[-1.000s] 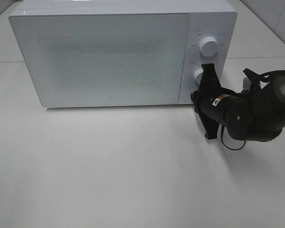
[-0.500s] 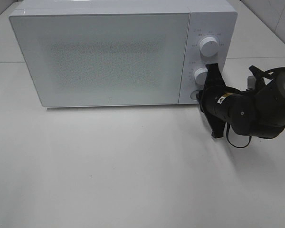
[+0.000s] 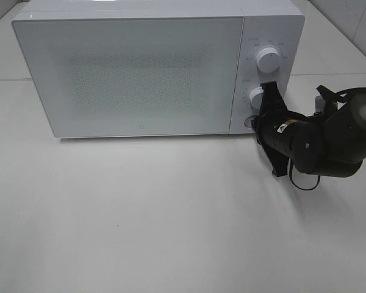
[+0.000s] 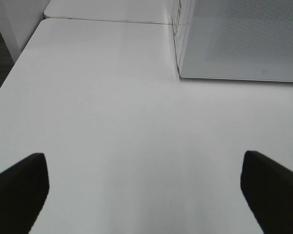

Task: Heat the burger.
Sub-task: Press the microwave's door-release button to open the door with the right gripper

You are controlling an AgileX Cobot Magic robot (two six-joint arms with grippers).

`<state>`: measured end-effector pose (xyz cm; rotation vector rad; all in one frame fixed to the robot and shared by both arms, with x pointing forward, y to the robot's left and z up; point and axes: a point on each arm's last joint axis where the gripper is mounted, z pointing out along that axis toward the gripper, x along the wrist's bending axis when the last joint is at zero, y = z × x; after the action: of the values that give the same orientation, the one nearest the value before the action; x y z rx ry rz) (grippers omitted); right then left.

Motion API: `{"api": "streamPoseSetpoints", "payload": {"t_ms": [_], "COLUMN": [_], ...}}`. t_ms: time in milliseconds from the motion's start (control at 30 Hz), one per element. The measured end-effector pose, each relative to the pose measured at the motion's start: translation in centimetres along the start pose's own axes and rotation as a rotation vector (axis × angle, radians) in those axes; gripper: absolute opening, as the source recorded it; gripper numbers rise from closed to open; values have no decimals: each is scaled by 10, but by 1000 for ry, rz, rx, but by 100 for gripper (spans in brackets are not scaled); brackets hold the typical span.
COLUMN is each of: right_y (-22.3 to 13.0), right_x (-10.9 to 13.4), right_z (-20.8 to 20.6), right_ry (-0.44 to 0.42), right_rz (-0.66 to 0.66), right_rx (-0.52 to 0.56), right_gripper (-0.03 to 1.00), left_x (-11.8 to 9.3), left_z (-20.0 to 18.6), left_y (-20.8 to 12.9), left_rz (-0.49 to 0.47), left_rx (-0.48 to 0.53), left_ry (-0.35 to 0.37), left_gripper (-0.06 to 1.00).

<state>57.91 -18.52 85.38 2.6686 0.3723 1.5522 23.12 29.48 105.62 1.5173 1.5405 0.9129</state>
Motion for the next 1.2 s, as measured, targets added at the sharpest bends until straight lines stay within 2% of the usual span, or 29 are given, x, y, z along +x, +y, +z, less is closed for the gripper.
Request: {"api": "streamPoseSetpoints", "payload": {"t_ms": [400, 1033, 1200], "right_y": [-4, -7, -12], "right_x": [8, 10, 10], "right_z": [7, 8, 3], "right_ry": [-20, -23, 3], "right_rz": [89, 99, 82], "right_rx": [-35, -50, -49], "right_gripper": [0, 0, 0], "left_x": [0, 0, 0], "left_z": [0, 0, 0], "left_y": [0, 0, 0], "left_rz": [0, 0, 0], "left_rx": [0, 0, 0], "left_ry": [0, 0, 0], "left_gripper": [99, 99, 99]}}
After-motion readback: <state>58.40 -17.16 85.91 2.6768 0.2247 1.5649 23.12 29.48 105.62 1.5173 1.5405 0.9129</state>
